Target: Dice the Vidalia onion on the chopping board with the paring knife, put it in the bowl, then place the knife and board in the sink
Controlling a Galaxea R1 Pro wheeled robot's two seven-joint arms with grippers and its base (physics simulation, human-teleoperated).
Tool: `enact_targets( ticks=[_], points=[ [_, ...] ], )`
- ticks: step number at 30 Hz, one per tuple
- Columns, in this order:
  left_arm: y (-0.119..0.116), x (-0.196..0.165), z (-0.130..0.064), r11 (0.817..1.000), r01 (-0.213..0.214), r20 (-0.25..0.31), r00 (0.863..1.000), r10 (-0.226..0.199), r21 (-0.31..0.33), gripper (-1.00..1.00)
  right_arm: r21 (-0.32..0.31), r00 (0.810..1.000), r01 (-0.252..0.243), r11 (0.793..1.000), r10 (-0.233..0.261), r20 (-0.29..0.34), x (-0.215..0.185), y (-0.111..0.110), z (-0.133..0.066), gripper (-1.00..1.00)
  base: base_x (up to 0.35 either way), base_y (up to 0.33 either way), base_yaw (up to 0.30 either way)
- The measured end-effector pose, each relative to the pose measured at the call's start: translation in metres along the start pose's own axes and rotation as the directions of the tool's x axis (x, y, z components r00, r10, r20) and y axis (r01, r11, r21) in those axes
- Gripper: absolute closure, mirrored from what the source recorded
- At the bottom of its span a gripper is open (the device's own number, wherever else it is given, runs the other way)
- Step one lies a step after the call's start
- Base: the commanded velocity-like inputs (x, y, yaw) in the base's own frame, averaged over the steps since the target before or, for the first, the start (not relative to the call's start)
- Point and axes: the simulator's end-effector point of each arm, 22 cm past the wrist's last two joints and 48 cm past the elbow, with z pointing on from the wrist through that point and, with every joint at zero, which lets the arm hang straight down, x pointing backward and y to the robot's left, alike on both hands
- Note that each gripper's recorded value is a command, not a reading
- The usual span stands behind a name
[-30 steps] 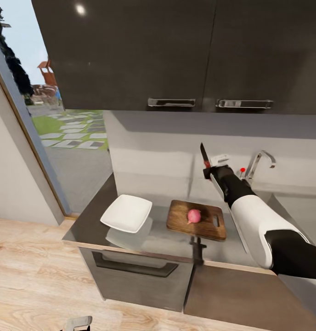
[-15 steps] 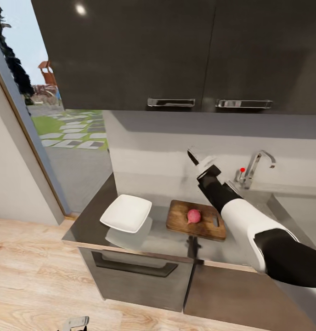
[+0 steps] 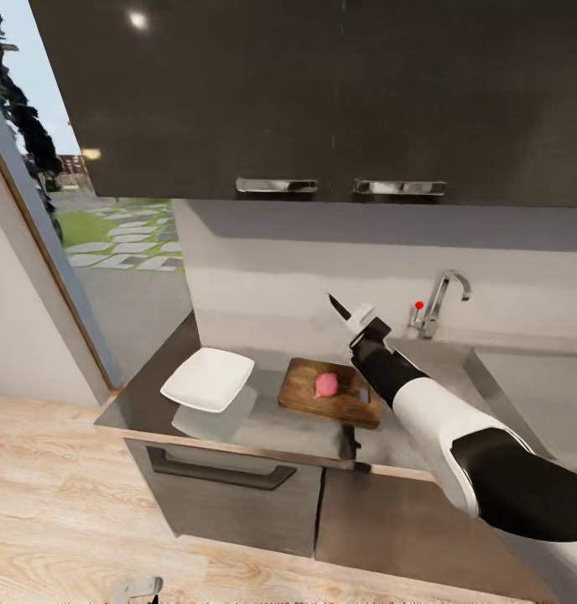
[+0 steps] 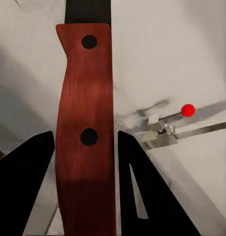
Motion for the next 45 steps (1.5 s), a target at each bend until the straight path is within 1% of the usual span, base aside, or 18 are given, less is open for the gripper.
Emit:
enact_targets(
  ticks=[2,4,5,7,10,13,14,16,19,21,24,40,42,45],
  points=[
    [0.000,0.000,0.000,1.000,0.000,0.000,1.000,0.000,0.000,-1.00,0.016,0.999,-0.002,1.000,0.001,0.036,-0.004,0.000,0.001,1.00,-0.168,-0.271,0.000],
    [0.000,0.000,0.000,1.000,0.000,0.000,1.000,0.000,0.000,-1.00,0.060,0.997,-0.008,0.998,0.004,0.078,-0.007,-0.002,0.000,1.00,-0.169,-0.272,0.000],
    [0.000,0.000,0.000,1.000,0.000,0.000,1.000,0.000,0.000,-1.00,0.077,0.996,-0.011,0.997,0.004,0.086,-0.007,-0.003,0.000,1.00,-0.169,-0.272,0.000],
    [0.000,0.000,0.000,1.000,0.000,0.000,1.000,0.000,-0.001,-1.00,0.153,0.994,-0.021,0.988,0.004,0.112,-0.003,-0.006,-0.003,1.00,-0.169,-0.273,0.000],
    [0.000,0.000,0.000,1.000,0.000,0.000,1.000,0.000,-0.001,-1.00,0.232,0.989,-0.040,0.972,0.007,0.144,0.001,0.000,-0.011,1.00,-0.166,-0.267,0.000],
    [0.000,0.000,0.000,1.000,0.000,0.000,1.000,0.000,-0.001,-1.00,0.266,0.984,-0.053,0.963,0.005,0.176,0.005,0.012,-0.019,1.00,-0.088,-0.137,0.000],
    [0.000,0.000,0.000,1.000,0.000,0.000,1.000,0.000,-0.001,-1.00,0.270,0.983,-0.052,0.961,0.002,0.182,0.005,0.012,-0.020,1.00,-0.040,-0.063,0.000],
    [0.000,0.000,0.000,1.000,-0.001,0.001,1.000,0.001,-0.001,-1.00,0.283,0.980,-0.037,0.958,-0.021,0.199,0.001,0.015,-0.023,1.00,-0.021,-0.033,0.000],
    [0.001,0.000,0.000,1.000,0.000,0.001,1.000,0.000,-0.002,-1.00,0.284,0.976,-0.012,0.959,-0.051,0.214,-0.005,0.024,-0.027,1.00,-0.008,-0.013,0.000],
    [0.001,0.000,0.000,1.000,0.000,0.001,1.000,0.000,-0.002,-1.00,0.274,0.974,0.009,0.962,-0.071,0.215,-0.005,0.036,-0.029,1.00,-0.003,-0.004,0.000],
    [0.001,0.000,0.000,1.000,0.000,0.001,1.000,0.000,-0.002,-1.00,0.259,0.972,0.020,0.966,-0.079,0.221,-0.010,0.048,-0.032,1.00,-0.001,-0.002,0.000],
    [0.003,0.000,0.000,1.000,-0.002,0.001,1.000,0.002,-0.004,-1.00,0.226,0.977,0.063,0.972,-0.106,0.185,0.009,0.066,-0.028,1.00,0.000,0.000,0.000],
    [0.004,0.000,0.000,1.000,-0.002,0.001,1.000,0.002,-0.006,-1.00,0.216,0.978,0.077,0.973,-0.116,0.172,0.016,0.071,-0.026,1.00,0.000,0.000,0.000],
    [0.005,0.000,0.000,1.000,-0.002,0.001,1.000,0.002,-0.007,-1.00,0.205,0.975,0.120,0.971,-0.154,0.162,0.023,0.081,-0.025,1.00,0.000,0.000,0.000]
  ],
)
